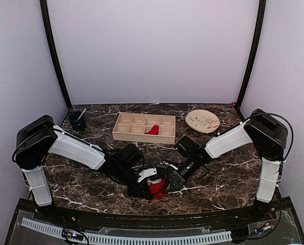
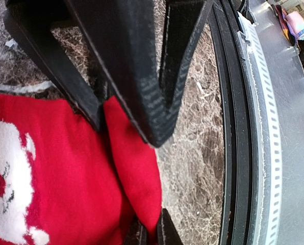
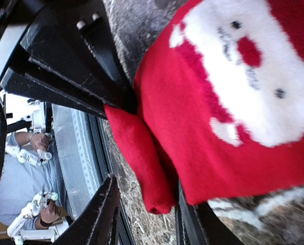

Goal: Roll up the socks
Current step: Roll the sock at the center of the board.

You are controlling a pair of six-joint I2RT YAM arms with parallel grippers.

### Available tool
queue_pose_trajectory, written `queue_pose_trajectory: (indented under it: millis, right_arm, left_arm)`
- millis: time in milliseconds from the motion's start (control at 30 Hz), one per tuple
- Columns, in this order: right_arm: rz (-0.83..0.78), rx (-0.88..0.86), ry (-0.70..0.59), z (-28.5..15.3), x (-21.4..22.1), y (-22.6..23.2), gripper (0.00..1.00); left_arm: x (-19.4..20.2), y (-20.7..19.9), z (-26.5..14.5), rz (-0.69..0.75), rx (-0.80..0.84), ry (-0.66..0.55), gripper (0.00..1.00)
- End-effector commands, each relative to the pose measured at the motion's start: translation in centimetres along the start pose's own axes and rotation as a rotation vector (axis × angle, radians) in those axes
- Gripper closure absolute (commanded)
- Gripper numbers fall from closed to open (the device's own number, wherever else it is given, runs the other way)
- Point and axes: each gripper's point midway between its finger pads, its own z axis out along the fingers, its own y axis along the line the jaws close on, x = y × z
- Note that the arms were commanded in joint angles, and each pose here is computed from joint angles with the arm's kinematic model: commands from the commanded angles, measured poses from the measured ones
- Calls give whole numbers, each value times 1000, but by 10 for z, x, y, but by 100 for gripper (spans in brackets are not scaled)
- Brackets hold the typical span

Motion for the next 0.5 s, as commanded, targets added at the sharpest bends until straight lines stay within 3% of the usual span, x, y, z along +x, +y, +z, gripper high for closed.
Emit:
queue_pose_trajectory:
  millis: [0, 333, 467]
  right_arm:
    - [-7, 87, -62, -12, -10, -13, 64]
    - [-44, 165, -137, -29, -16, -9, 62]
    - [-76, 230, -179, -38, -15, -11, 53]
  left_arm:
    - [35, 1, 4, -113, 2, 96, 98]
    - [35, -5, 1, -147, 58, 91, 96]
    - [37, -8, 0, -171, 100, 93, 96]
